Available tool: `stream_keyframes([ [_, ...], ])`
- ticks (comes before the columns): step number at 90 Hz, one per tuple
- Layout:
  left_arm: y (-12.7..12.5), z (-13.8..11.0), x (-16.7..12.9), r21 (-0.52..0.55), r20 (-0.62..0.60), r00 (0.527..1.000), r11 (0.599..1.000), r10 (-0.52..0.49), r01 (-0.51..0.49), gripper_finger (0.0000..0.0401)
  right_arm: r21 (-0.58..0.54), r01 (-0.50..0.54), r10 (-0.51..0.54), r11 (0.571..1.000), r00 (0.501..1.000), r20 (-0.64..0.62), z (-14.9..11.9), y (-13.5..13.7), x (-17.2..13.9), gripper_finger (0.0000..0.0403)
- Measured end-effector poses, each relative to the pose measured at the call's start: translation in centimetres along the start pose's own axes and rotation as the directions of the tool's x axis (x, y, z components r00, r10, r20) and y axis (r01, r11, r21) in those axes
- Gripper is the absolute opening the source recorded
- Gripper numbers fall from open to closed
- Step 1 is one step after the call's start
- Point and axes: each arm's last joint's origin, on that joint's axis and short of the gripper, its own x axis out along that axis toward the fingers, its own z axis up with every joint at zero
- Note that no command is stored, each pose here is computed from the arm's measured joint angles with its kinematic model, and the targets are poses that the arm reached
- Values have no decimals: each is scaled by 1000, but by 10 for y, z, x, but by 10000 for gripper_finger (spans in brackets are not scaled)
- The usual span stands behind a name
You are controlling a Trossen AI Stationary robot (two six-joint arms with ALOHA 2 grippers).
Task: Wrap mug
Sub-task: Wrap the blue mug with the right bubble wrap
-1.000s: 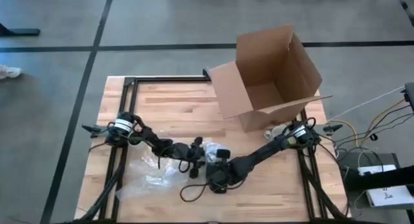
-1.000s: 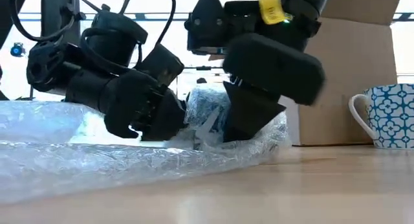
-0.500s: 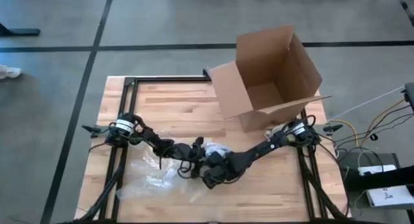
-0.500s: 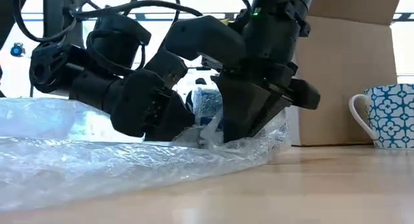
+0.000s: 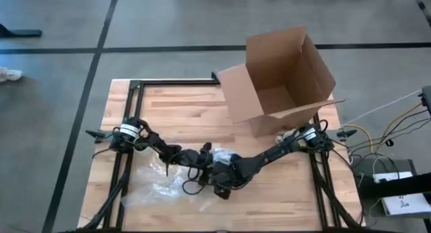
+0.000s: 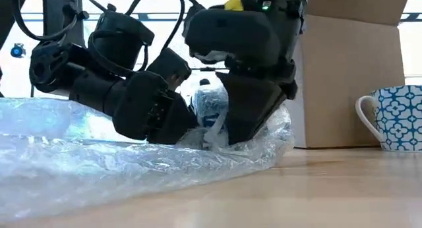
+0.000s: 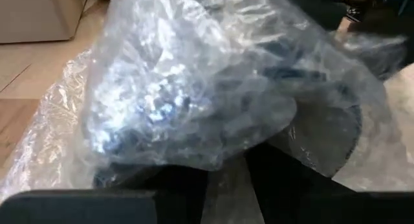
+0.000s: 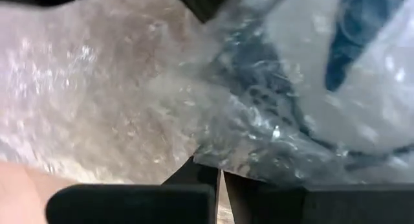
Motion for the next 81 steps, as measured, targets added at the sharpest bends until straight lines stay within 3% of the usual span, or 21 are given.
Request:
stream_keyframes([
  [20,0,-1,0,2,-7,1000,1000,13,-13,98,-306,7,-1,952,1000,19,-11,12,-12,0],
  [40,1,-1,0,1,-11,1000,1000,23,-23,98,-488,30,-3,872,998,56,-21,38,-44,0],
  [57,1,-2,0,0,-12,1000,1000,26,-26,98,-524,292,-156,800,945,289,-19,50,-72,0],
  [81,1,-2,0,0,-12,999,1000,31,-31,98,-524,233,-165,819,971,175,-30,31,-34,0],
])
